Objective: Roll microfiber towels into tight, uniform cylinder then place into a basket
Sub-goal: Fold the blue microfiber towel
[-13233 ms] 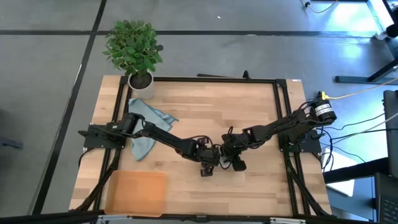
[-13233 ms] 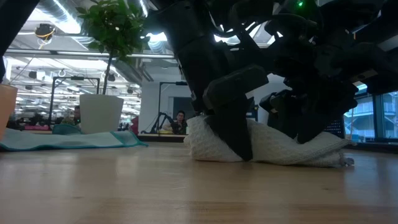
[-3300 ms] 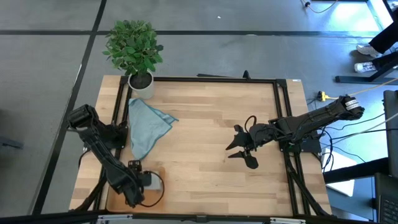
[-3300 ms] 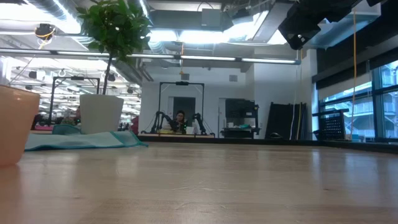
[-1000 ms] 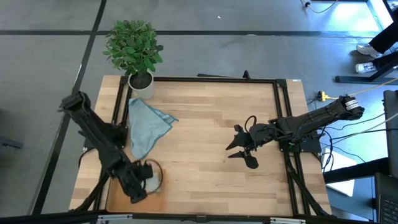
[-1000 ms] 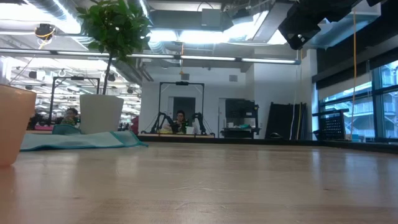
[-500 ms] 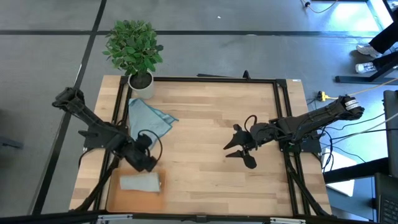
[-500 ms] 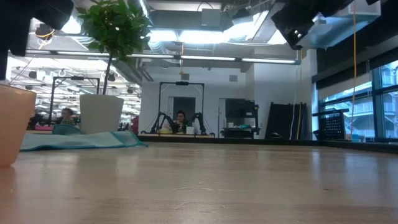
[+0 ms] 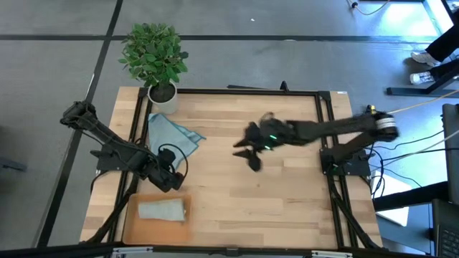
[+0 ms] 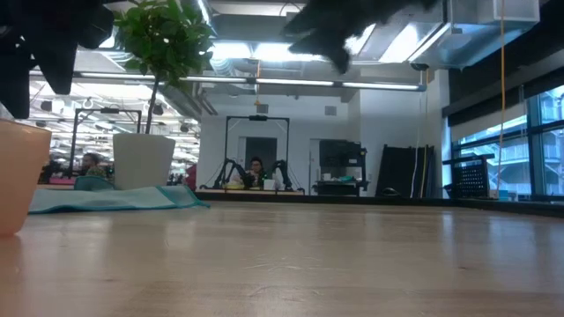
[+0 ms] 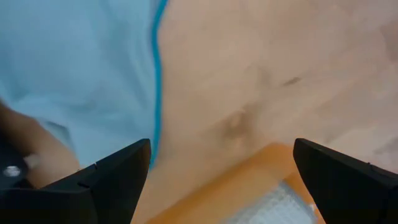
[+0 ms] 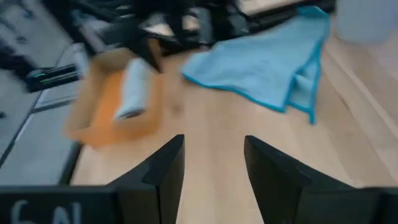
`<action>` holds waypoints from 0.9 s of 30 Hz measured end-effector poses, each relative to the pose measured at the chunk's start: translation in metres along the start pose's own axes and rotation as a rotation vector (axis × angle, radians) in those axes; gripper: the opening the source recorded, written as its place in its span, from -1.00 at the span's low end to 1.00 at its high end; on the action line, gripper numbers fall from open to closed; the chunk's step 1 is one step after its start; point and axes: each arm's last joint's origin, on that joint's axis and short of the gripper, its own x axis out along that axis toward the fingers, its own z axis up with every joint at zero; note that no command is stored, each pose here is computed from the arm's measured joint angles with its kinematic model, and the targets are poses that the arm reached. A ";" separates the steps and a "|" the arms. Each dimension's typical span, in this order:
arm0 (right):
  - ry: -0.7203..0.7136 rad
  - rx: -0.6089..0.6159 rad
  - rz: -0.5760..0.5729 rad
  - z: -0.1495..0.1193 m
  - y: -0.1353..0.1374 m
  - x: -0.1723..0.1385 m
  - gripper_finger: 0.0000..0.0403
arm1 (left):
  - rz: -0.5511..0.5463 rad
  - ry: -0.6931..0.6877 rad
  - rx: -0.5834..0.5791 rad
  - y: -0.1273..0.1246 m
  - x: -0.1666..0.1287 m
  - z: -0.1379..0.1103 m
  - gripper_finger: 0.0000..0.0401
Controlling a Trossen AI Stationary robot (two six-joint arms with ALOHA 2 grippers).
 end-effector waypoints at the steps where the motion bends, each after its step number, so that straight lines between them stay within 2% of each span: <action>1: 0.025 0.024 -0.018 0.006 -0.008 0.011 -0.17 | 0.015 -0.002 0.002 0.001 0.000 0.000 0.90; 8: 0.180 0.120 -0.023 0.033 -0.059 0.094 -0.17 | 0.058 -0.006 0.017 0.010 -0.004 0.001 0.90; 14: 0.266 0.133 -0.072 0.035 -0.086 0.145 -0.17 | 0.042 -0.009 0.019 0.021 -0.016 0.004 0.90; 21: 0.282 0.071 -0.109 0.033 -0.106 0.177 -0.17 | -0.010 -0.047 0.006 0.029 -0.027 0.009 0.90; 27: 0.301 0.073 -0.136 0.023 -0.130 0.188 -0.17 | -0.016 -0.063 -0.036 0.029 -0.028 0.012 0.90</action>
